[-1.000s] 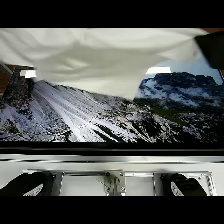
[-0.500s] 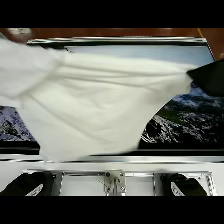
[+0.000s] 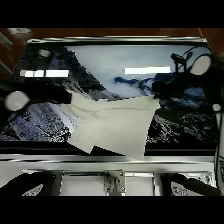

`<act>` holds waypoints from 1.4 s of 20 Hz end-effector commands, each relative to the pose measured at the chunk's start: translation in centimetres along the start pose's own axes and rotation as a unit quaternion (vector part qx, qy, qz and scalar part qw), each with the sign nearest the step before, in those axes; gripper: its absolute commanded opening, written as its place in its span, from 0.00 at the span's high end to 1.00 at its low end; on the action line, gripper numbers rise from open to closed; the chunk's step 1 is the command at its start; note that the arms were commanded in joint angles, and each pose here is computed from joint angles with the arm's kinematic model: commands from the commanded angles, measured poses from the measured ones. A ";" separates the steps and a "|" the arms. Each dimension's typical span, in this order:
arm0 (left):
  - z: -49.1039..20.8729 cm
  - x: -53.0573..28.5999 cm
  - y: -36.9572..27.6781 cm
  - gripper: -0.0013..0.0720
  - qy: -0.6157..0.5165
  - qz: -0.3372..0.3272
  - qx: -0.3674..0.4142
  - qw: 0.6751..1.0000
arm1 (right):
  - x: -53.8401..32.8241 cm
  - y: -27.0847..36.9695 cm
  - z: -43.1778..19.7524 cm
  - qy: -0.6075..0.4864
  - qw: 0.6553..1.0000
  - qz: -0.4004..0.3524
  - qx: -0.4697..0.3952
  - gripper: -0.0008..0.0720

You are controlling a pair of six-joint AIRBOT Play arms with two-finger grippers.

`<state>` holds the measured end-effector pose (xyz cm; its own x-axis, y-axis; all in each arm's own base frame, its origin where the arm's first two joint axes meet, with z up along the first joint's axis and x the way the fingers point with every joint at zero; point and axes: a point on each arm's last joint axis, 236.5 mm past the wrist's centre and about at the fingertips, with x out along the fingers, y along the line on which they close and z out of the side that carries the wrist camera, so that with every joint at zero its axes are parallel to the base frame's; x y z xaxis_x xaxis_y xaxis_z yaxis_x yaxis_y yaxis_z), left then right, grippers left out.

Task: Fold the shirts.

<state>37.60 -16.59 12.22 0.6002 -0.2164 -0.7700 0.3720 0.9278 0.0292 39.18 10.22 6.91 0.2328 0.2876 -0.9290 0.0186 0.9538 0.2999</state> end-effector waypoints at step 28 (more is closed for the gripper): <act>-26.5 7.7 1.4 0.01 0.315 -0.165 -0.287 0.889 | 4.9 -9.4 -13.5 0.171 0.978 0.010 0.118 0.16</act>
<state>24.28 -7.41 -8.67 -0.0808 -0.4604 -0.8840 -0.0927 0.8866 -0.4532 28.27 3.40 -1.91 -0.0853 0.3431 -0.9354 0.2215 0.9219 0.3179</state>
